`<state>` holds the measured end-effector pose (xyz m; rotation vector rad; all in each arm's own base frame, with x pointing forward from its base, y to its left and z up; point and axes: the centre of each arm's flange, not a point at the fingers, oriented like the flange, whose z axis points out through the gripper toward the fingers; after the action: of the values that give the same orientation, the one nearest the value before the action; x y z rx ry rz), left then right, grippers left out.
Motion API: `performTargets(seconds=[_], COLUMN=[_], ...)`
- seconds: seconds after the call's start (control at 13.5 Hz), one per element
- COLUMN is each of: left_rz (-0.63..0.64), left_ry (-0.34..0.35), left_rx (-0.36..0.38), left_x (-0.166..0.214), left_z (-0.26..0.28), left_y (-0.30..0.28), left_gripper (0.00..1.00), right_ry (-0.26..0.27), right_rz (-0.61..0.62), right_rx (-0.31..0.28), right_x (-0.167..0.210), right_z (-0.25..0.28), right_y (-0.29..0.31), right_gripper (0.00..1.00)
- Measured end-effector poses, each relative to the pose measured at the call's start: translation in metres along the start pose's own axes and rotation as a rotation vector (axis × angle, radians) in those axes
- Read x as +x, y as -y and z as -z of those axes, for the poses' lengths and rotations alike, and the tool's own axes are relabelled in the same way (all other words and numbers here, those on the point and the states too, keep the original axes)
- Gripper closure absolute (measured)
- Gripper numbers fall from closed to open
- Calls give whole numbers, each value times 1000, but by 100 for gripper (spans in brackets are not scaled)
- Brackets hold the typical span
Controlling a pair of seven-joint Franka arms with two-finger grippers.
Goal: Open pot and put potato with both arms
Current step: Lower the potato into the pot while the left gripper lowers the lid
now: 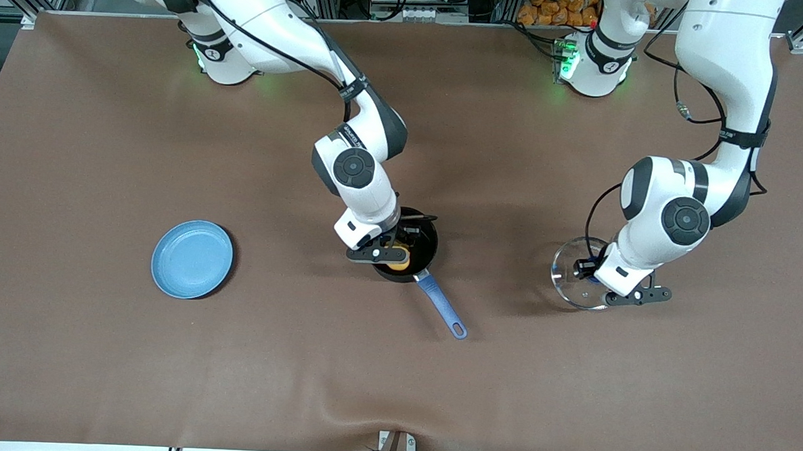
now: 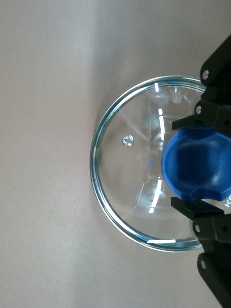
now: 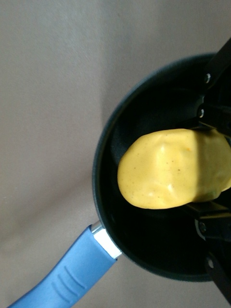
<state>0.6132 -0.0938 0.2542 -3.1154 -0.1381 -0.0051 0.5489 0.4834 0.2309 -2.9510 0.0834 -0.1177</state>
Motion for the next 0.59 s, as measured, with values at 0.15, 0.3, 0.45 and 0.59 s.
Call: performTargets(seconds=[0.15, 0.3, 0.45, 0.59], left_rz=[-36, -45, -53, -67], left_ry=[-6, -6, -6, -24], left_rx=[0, 1, -1, -8], left_x=[4, 7, 6, 5], left_z=[-11, -17, -20, -24], left_y=[27, 44, 42, 33], left_gripper=[40, 40, 40, 40], right_ry=[-3, -3, 0, -1], right_rz=[-3, -5, -3, 0], right_rx=[2, 1, -3, -3], right_x=[-7, -14, -18, -20], right_z=[-11, -20, -26, -31], right_y=[5, 8, 10, 10], right_gripper=[41, 41, 41, 41])
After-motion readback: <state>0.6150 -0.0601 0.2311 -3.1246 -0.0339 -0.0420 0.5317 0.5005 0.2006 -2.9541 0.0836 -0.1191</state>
